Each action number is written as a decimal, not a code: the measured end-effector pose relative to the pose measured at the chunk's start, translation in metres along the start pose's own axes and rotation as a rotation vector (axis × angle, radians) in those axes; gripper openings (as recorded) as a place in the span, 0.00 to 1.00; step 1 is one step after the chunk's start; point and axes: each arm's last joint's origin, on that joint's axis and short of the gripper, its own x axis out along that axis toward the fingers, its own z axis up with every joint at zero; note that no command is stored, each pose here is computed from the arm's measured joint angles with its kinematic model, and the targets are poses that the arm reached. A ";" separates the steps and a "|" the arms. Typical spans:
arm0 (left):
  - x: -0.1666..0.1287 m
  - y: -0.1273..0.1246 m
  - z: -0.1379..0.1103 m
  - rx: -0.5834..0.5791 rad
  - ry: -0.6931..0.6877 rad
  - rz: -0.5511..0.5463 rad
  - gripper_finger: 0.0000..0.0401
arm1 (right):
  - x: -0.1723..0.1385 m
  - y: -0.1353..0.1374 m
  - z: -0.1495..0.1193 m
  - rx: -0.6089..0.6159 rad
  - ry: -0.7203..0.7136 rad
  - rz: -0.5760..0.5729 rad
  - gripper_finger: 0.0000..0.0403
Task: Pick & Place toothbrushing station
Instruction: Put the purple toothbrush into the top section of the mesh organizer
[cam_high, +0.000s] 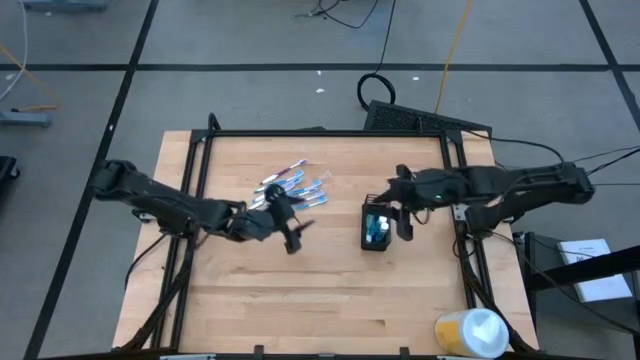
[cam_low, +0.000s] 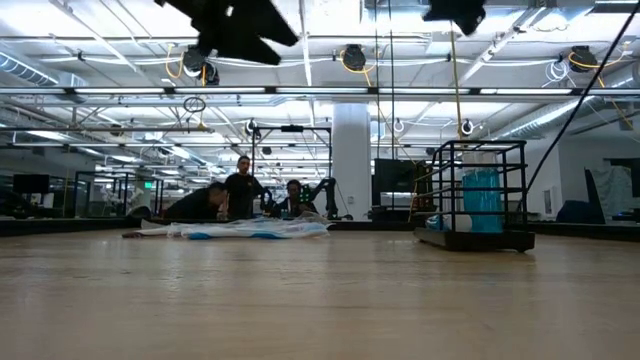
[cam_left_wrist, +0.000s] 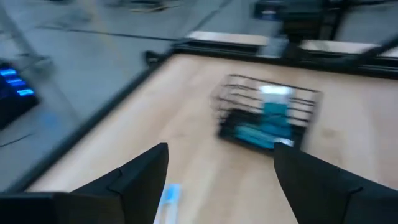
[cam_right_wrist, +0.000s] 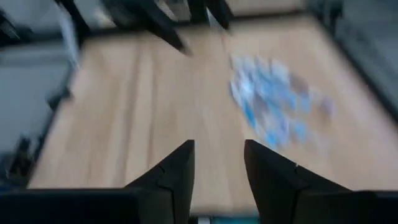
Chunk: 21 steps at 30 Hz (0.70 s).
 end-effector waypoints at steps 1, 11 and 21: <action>-0.003 0.005 0.002 -0.011 -0.001 0.030 0.71 | -0.001 0.003 -0.001 -0.025 -0.062 0.022 0.32; 0.024 0.083 -0.021 -0.275 0.350 0.220 0.68 | 0.021 0.021 -0.052 -0.284 -0.383 0.121 0.40; 0.063 0.153 -0.055 -0.274 0.665 0.258 0.76 | 0.009 0.022 -0.051 -0.361 -0.449 0.115 0.72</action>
